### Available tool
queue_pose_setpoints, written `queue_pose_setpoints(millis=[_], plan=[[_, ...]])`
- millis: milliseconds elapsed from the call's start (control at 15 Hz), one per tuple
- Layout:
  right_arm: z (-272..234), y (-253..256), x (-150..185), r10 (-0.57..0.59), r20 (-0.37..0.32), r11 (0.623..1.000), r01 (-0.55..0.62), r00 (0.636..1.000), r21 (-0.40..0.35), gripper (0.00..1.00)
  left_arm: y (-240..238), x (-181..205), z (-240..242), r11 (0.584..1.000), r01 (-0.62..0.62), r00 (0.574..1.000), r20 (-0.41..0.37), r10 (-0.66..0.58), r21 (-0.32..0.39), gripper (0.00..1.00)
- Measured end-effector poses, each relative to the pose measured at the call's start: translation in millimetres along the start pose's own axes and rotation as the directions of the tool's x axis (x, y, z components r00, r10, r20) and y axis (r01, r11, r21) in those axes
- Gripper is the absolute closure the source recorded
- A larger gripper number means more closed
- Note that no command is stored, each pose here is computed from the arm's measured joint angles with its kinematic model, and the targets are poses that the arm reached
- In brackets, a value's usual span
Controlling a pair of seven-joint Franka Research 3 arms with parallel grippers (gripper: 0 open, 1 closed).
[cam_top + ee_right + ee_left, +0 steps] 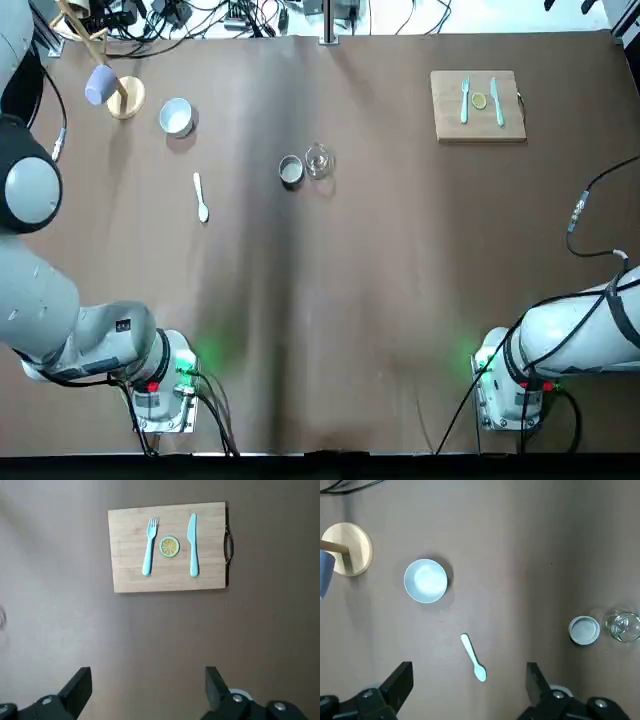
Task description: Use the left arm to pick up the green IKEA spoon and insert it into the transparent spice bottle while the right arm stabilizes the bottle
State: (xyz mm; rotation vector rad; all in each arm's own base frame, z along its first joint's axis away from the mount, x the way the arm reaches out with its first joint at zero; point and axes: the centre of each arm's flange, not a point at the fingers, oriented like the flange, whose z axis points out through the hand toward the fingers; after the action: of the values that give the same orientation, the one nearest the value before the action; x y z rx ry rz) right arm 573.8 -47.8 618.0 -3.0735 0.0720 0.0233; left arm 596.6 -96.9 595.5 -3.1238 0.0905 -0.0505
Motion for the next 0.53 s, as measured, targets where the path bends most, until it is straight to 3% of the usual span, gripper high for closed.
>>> queue_pose_setpoints(millis=[267,533], plan=[[7,-27,2,-0.047,0.009,0.999,0.047,0.999,0.002,0.00,-8,5,26,0.999,0.038,0.998,0.049,-0.038,0.000,0.01],[42,-73,10,-0.139,0.068,0.990,0.139,0.988,0.002,0.00,-17,13,81,0.998,0.063,0.992,0.109,-0.062,-0.006,0.01]])
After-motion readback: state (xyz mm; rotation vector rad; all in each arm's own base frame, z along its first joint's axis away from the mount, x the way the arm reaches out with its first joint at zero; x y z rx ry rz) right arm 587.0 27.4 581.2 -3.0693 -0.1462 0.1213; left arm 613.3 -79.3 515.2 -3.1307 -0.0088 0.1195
